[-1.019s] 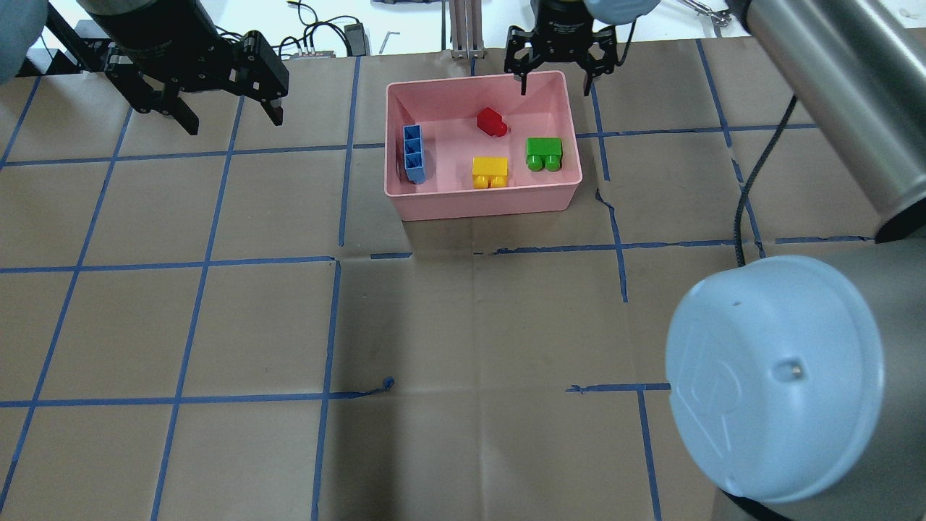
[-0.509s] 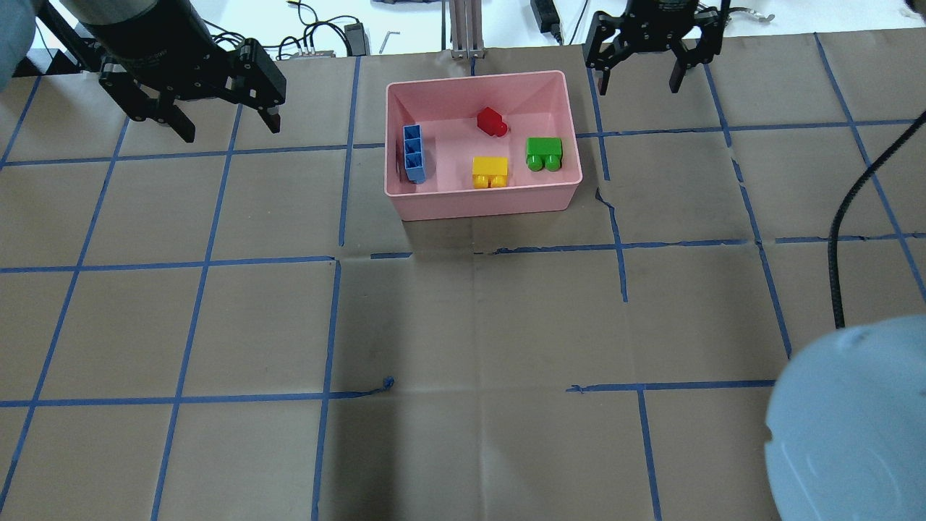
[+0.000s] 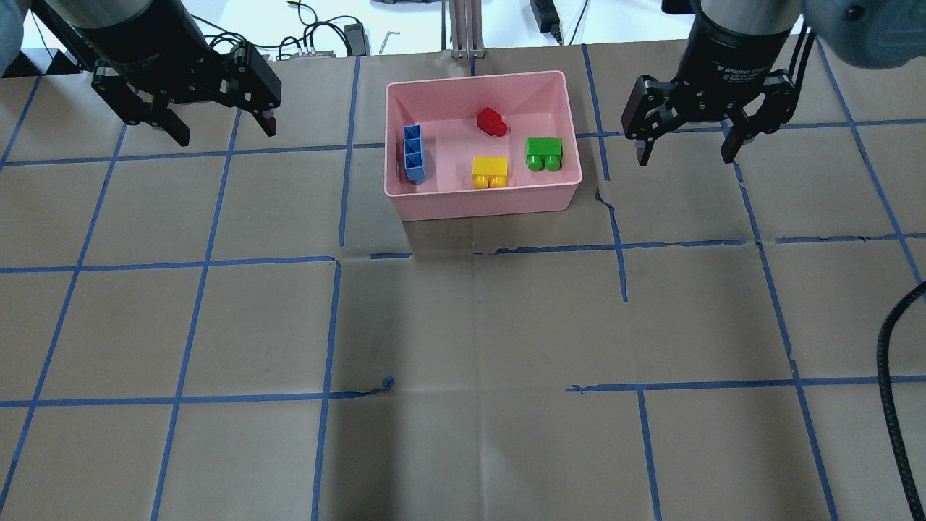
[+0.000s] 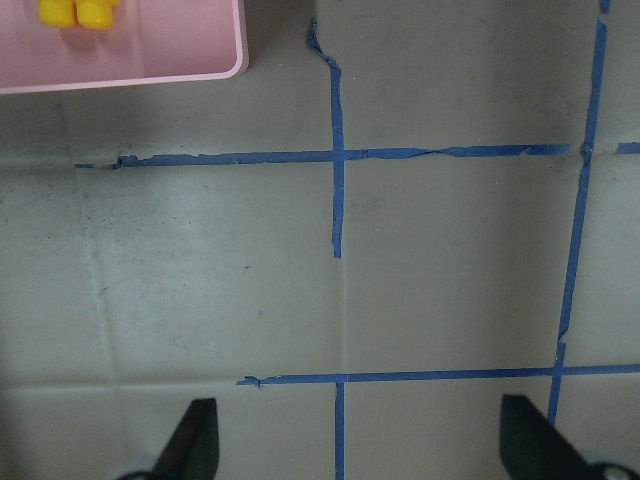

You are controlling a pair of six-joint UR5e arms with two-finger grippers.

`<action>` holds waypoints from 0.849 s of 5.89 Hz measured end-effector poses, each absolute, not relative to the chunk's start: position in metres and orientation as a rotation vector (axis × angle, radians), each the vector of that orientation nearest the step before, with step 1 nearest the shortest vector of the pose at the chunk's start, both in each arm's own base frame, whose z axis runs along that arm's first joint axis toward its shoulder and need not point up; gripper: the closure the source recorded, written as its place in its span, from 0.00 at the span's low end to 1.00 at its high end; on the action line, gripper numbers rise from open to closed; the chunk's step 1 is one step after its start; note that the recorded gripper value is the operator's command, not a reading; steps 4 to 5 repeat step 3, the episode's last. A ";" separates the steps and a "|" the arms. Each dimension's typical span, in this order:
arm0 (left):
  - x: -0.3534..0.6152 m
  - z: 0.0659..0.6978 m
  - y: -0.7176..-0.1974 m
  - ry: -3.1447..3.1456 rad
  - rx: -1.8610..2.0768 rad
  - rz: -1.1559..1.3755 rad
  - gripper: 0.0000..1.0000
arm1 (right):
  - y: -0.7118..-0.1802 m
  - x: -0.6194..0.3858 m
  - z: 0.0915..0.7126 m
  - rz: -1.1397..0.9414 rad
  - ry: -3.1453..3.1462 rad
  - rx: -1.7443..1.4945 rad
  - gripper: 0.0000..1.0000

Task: Put all blocks into box

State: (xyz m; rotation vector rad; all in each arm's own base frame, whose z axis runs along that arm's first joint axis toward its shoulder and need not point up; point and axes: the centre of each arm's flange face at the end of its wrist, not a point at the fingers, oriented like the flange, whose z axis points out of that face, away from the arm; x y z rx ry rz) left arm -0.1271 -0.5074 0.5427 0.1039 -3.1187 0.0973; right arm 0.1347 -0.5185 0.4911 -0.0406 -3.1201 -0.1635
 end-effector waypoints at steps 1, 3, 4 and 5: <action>-0.126 0.544 -0.507 -3.118 0.108 0.101 0.00 | -0.519 0.134 0.496 -0.149 -3.113 -0.058 0.00; -0.125 0.545 -0.506 -3.119 0.110 0.103 0.00 | -0.521 0.134 0.498 -0.143 -3.111 -0.066 0.00; -0.125 0.545 -0.506 -3.119 0.110 0.103 0.00 | -0.521 0.134 0.498 -0.143 -3.111 -0.066 0.00; -0.125 0.545 -0.506 -3.119 0.110 0.103 0.00 | -0.521 0.134 0.498 -0.143 -3.111 -0.066 0.00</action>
